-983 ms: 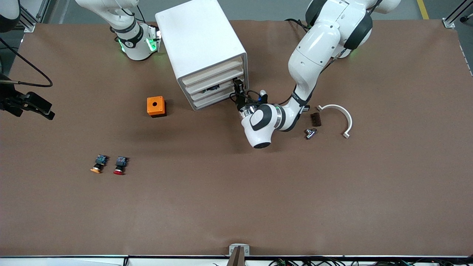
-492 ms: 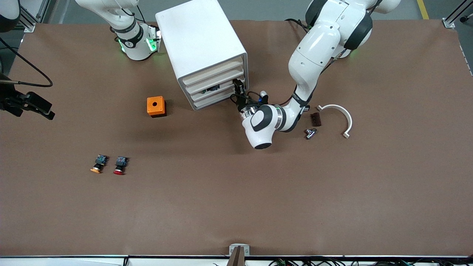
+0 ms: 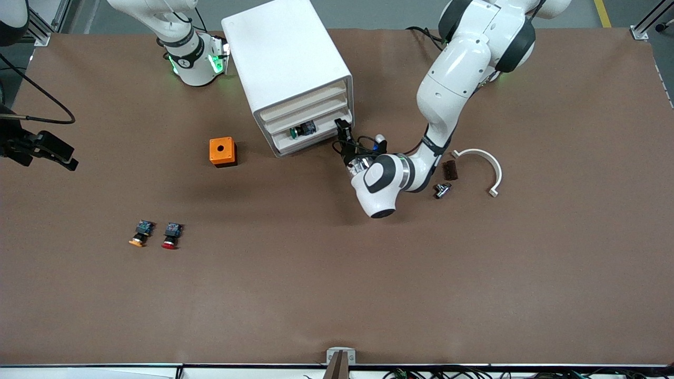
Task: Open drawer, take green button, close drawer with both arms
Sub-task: 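Pull the drawer out of the cabinet with the left gripper, then reach the right gripper into the drawer while the left gripper withdraws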
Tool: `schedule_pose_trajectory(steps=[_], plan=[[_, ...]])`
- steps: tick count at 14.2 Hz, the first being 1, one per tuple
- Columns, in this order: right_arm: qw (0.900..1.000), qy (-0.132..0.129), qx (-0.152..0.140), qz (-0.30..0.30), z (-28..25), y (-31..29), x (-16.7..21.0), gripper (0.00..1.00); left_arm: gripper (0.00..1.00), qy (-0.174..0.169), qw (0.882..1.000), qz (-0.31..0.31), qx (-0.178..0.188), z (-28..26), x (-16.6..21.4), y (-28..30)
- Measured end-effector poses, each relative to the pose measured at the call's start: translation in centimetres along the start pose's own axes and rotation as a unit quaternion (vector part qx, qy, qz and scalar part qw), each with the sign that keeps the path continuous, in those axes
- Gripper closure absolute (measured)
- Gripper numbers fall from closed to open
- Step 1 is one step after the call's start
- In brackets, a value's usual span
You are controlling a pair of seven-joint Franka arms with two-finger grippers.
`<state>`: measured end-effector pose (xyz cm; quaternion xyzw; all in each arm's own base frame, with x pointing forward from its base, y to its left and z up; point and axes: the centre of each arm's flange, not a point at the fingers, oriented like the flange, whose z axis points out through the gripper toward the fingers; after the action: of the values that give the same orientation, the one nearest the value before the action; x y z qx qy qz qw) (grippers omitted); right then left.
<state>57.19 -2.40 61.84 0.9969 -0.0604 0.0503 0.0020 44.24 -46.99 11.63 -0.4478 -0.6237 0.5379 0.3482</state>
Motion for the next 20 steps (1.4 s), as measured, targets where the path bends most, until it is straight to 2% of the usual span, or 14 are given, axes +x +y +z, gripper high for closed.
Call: schedule_pose_trajectory(steps=[9, 11, 14, 16, 17, 20], plan=[[1.000, -0.002, 0.000, 0.018, 0.0, 0.0, 0.0, 0.00, 0.83, -0.089, 0.996, -0.003, -0.030, -9.3, 3.4, 1.1], [0.998, -0.003, 0.001, 0.069, 0.1, -0.8, -0.1, 0.00, 0.81, -0.098, 0.995, -0.003, -0.033, -10.4, 3.8, 1.1], [0.990, 0.000, -0.006, 0.142, 1.8, -6.3, 0.1, 0.00, 0.79, -0.101, 0.994, -0.001, -0.035, -10.8, 4.0, 1.2], [0.987, -0.004, -0.018, 0.161, 4.7, -9.7, 0.6, 0.00, 0.61, -0.103, 0.994, 0.012, -0.040, -10.9, 3.9, 1.1], [0.987, -0.011, -0.024, 0.162, 6.2, -10.7, 0.8, 0.00, 0.49, -0.103, 0.993, 0.028, -0.043, -11.1, 3.8, 1.0], [0.987, -0.047, -0.041, 0.147, 10.4, -12.8, 0.9, 0.00, 0.22, -0.102, 0.989, 0.091, -0.056, -11.7, 3.3, 0.3]])
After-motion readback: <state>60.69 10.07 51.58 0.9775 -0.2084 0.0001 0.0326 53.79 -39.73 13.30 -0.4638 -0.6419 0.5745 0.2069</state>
